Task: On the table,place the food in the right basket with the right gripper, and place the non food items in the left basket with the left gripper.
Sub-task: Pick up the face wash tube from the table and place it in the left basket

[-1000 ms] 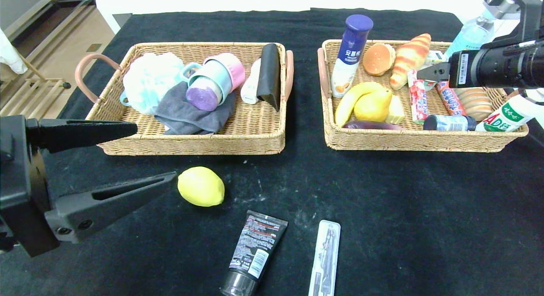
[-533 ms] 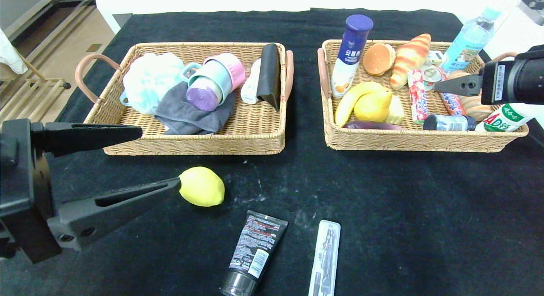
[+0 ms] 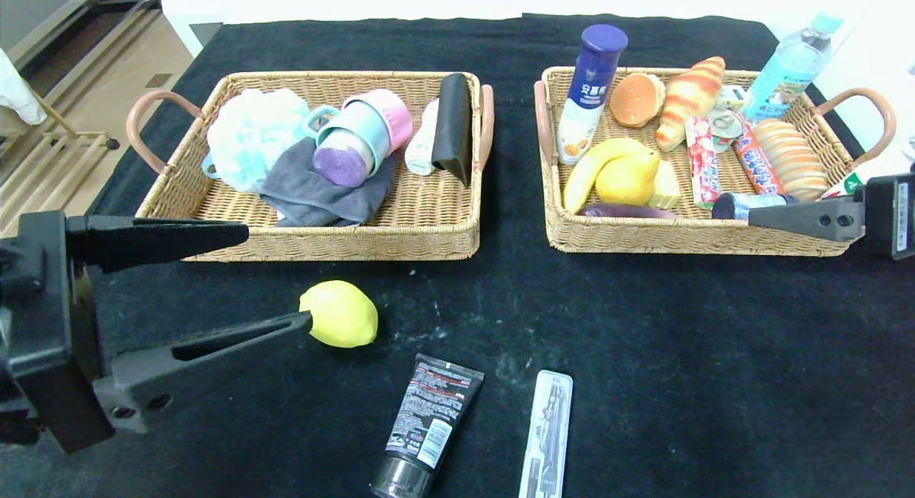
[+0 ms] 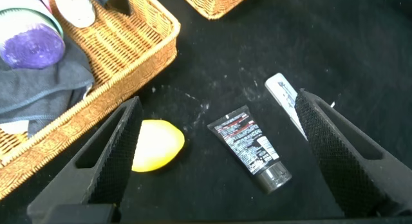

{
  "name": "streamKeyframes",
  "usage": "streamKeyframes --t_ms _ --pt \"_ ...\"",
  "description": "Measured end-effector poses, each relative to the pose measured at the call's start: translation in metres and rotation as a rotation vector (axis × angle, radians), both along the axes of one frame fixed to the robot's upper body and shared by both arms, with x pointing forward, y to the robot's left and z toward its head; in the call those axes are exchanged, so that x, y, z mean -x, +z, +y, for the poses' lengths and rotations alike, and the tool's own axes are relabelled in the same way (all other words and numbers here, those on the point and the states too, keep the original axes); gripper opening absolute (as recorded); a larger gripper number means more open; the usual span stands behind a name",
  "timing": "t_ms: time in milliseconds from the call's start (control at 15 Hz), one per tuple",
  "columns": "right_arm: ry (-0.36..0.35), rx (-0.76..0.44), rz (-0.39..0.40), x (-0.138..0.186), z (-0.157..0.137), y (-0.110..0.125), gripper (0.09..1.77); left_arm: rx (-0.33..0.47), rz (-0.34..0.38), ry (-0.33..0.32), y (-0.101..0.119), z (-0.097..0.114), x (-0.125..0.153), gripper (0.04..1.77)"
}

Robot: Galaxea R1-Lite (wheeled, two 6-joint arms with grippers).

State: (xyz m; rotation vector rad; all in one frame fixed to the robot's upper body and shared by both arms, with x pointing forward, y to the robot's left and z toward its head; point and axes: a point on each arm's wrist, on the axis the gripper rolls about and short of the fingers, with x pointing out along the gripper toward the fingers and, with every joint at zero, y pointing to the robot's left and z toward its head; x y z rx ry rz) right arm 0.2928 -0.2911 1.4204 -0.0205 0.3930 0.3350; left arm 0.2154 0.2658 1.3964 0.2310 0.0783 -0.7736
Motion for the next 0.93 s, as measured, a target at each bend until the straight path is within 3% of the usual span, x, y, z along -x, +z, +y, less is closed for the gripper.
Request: streamKeyframes --t_ms 600,933 --pt "0.049 0.019 0.020 0.030 0.000 -0.016 1.70 -0.019 0.032 -0.005 -0.007 -0.004 -0.006 1.72" --pt "0.117 0.016 0.028 0.039 0.001 -0.021 1.70 -0.021 0.033 -0.001 -0.008 -0.004 -0.006 1.72"
